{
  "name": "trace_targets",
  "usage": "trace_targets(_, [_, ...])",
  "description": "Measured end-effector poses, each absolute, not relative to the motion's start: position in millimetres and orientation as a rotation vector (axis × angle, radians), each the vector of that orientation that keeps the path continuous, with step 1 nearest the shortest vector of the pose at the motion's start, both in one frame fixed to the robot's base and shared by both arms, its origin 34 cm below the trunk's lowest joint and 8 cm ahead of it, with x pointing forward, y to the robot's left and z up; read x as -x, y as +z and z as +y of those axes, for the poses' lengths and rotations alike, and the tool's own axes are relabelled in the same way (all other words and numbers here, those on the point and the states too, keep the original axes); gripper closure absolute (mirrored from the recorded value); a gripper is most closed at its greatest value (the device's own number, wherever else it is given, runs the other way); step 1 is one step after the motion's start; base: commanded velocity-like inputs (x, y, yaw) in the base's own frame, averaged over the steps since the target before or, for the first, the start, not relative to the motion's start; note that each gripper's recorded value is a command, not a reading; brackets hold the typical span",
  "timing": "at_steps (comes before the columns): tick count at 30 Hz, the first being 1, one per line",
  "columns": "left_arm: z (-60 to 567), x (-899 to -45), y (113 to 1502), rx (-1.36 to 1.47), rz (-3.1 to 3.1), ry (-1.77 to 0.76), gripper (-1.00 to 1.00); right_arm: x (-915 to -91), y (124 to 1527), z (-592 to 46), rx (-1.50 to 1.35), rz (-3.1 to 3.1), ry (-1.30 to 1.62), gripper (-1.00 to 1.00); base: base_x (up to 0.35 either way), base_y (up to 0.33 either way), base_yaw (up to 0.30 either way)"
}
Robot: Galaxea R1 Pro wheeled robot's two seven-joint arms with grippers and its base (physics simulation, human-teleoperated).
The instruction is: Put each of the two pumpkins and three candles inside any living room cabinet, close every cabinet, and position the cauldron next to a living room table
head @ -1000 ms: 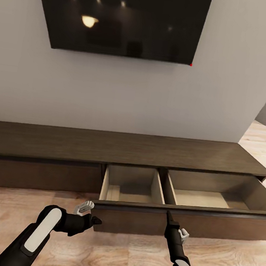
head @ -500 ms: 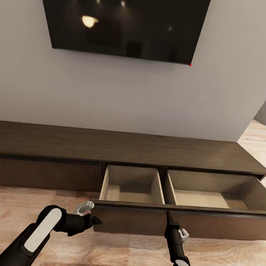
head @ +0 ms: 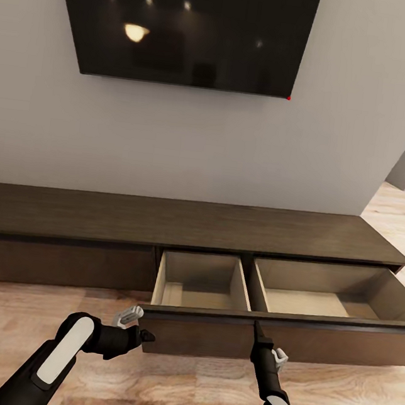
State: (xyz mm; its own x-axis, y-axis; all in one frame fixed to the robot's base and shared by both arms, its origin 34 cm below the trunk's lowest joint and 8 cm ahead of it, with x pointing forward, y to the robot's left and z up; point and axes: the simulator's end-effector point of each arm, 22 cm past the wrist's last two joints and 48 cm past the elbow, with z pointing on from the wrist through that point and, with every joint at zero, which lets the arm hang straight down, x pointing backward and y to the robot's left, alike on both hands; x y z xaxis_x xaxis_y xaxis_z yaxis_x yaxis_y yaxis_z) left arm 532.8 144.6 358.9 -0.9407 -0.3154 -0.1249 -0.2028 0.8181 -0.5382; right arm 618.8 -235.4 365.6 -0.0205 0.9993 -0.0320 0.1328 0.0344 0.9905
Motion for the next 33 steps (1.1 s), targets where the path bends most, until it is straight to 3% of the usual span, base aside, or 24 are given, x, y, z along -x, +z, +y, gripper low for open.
trace_targets(33, [144.2,-532.7,358.9,0.403,2.794,-0.794,-1.00,-618.3,365.6,-235.5,-1.270,1.336,1.132,1.00,-0.013,0.000,0.000])
